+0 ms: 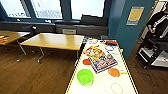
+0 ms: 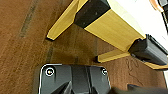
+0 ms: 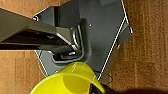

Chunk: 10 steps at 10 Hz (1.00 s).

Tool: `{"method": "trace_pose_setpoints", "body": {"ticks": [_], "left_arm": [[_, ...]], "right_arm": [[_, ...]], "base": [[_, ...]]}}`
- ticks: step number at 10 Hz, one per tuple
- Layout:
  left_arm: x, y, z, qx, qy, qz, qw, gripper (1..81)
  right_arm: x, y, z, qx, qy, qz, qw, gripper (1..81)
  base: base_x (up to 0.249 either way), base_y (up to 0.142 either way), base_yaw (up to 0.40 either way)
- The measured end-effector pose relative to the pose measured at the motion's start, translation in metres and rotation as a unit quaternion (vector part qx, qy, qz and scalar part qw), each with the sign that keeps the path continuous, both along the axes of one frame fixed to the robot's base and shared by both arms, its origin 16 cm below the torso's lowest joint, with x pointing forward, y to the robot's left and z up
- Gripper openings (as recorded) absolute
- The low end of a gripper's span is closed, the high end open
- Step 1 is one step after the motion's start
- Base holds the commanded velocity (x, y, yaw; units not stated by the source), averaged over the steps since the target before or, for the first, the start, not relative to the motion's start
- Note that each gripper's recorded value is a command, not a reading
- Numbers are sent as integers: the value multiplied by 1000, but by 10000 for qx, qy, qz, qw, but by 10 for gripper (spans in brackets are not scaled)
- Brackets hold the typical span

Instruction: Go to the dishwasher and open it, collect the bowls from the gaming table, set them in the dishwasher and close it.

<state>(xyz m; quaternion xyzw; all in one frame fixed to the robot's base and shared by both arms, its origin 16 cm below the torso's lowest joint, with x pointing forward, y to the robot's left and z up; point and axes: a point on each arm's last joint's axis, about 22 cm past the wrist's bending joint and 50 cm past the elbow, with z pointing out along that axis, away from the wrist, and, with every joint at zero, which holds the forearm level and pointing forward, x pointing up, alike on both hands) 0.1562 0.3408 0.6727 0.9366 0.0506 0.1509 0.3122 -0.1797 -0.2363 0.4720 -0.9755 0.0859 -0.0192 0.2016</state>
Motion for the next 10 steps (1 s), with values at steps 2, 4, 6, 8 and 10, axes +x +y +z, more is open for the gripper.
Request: {"method": "trace_pose_setpoints", "body": {"ticks": [2,4,6,8,10], "left_arm": [[20,-27,26,-365,7,59,9993,811],[56,-40,47,-629,-15,335,9975,811],[91,-35,68,-777,4,766,9940,811],[120,-45,88,-975,-54,844,9916,811],[146,-58,102,-1069,-146,635,9921,811]], "right_arm": [[0,-2,0,-11,-1,2,10000,10],[0,-2,0,-11,-2,2,10000,10],[1,-1,-1,-11,-7,3,10000,10],[8,2,-2,6,-49,-4,10000,10],[15,9,-4,47,-94,-16,9999,10]], "base": [[0,0,0],[0,0,0],[0,0,0],[0,0,0],[0,0,0]]}}
